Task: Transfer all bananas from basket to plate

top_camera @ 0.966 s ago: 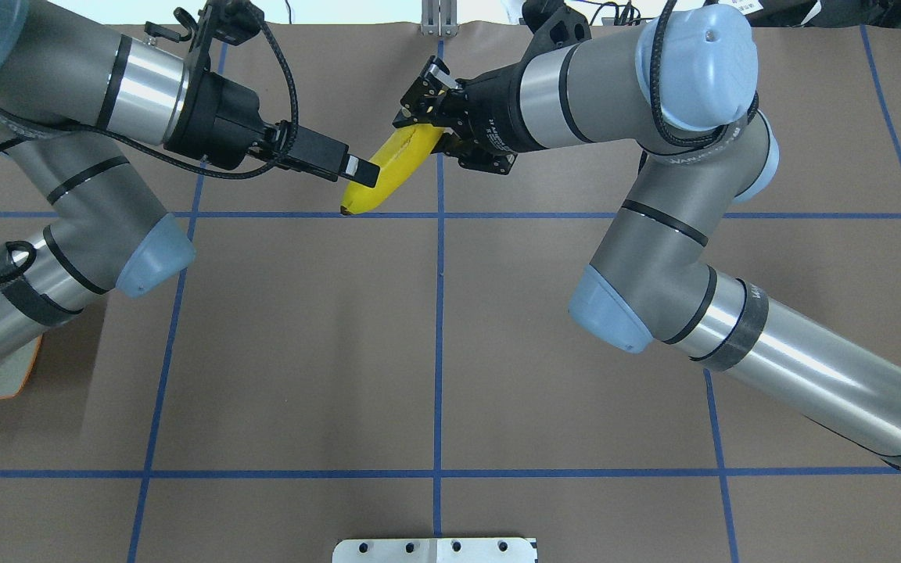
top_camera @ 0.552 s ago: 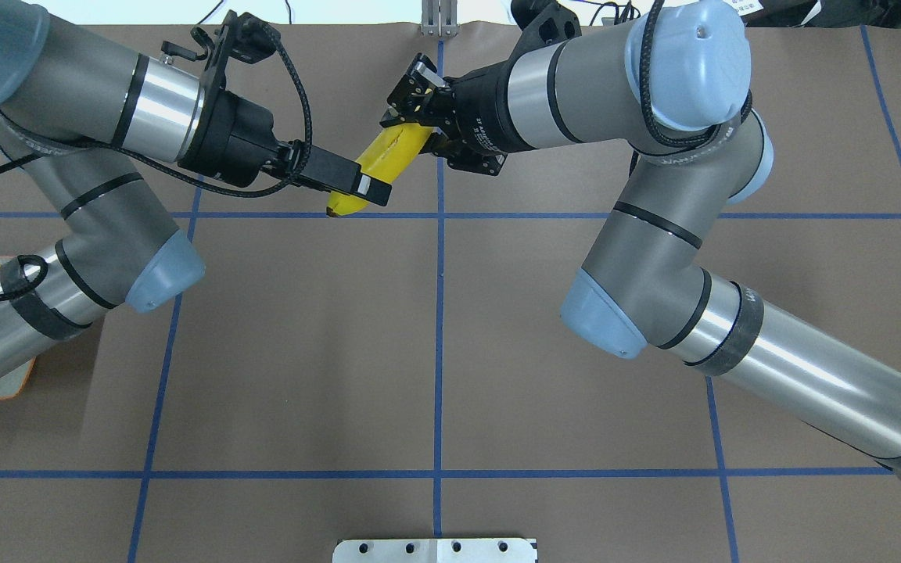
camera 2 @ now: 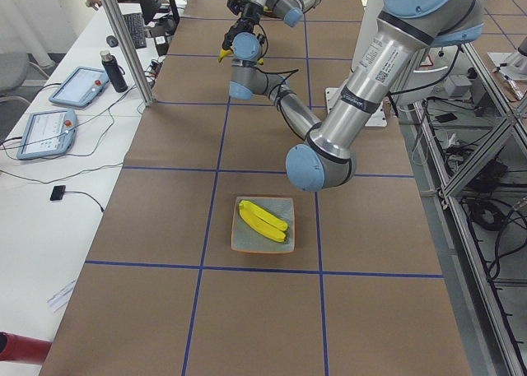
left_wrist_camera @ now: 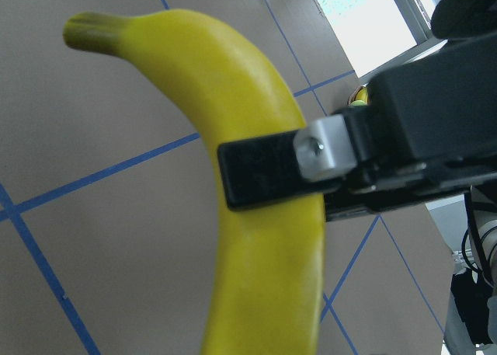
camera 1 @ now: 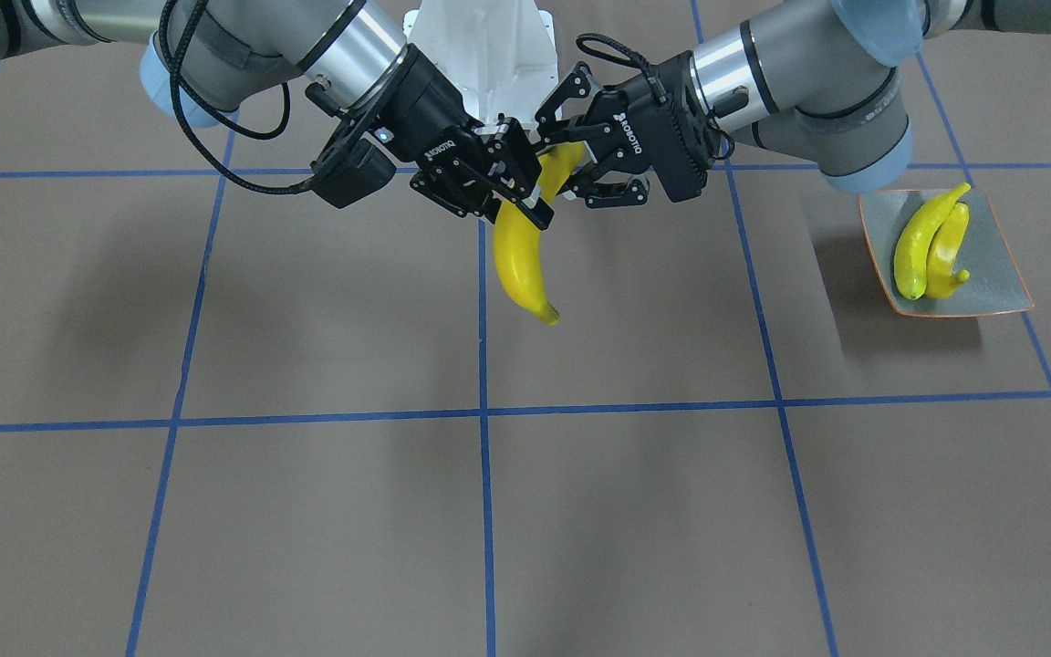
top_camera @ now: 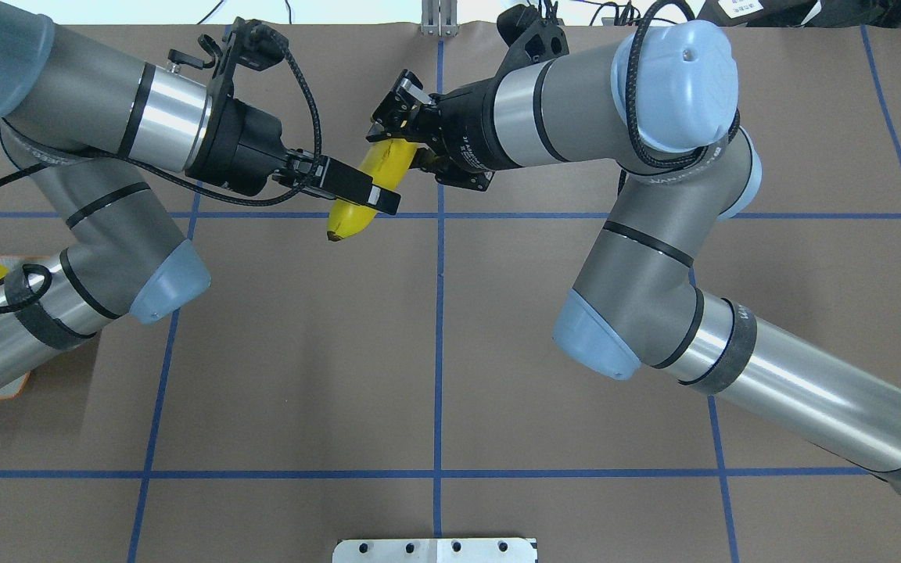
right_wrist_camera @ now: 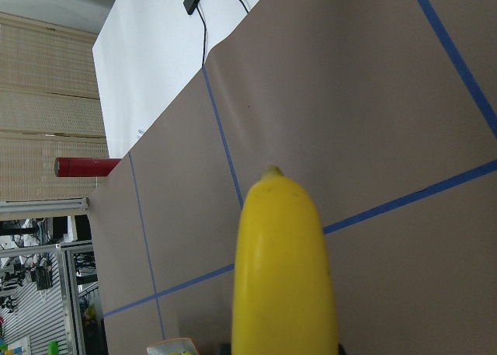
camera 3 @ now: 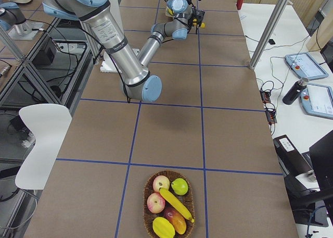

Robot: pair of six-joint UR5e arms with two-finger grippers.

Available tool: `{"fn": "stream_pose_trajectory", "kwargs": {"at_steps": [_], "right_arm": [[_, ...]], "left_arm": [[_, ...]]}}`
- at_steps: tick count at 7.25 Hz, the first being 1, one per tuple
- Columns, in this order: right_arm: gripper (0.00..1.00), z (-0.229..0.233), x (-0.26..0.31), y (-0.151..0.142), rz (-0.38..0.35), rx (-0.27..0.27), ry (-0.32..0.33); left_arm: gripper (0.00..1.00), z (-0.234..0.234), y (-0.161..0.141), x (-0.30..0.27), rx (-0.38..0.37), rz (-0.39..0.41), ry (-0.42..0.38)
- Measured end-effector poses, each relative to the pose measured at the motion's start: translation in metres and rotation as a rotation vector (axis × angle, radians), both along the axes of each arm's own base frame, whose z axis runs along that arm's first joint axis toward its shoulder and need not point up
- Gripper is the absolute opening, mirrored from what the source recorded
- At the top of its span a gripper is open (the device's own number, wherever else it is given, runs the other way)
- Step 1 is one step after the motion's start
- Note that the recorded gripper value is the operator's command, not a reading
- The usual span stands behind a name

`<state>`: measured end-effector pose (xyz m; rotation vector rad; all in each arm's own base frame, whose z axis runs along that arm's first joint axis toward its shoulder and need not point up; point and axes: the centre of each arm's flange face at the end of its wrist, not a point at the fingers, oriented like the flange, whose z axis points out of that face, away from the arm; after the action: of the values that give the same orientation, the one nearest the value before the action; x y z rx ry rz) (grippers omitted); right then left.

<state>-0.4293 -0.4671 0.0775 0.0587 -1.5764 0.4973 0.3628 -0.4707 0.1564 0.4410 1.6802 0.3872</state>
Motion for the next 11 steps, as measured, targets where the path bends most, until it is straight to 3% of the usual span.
{"fn": "stream_pose_trajectory", "kwargs": {"at_steps": [1,4,5,7,9,11], "right_arm": [[1.00,0.000,-0.001,0.001,0.014,0.002,0.000],[1.00,0.000,0.022,-0.001,0.048,0.026,0.010],[1.00,0.001,0.041,-0.009,0.062,0.024,0.054],[1.00,0.028,0.076,-0.030,0.085,0.003,0.206],[1.00,0.087,0.106,-0.056,0.078,0.000,0.383],[1.00,0.153,0.145,-0.076,0.037,0.032,0.546]], "left_arm": [[0.00,0.001,0.000,0.000,-0.005,-0.001,-0.001],[0.00,0.012,0.001,-0.004,-0.060,0.002,-0.009],[0.00,0.029,0.003,-0.008,-0.083,-0.001,-0.027],[0.00,0.087,0.007,-0.040,-0.146,-0.049,-0.081],[0.00,0.157,0.004,-0.103,-0.224,-0.149,-0.153],[0.00,0.250,0.026,-0.167,-0.204,-0.226,-0.275]]}}
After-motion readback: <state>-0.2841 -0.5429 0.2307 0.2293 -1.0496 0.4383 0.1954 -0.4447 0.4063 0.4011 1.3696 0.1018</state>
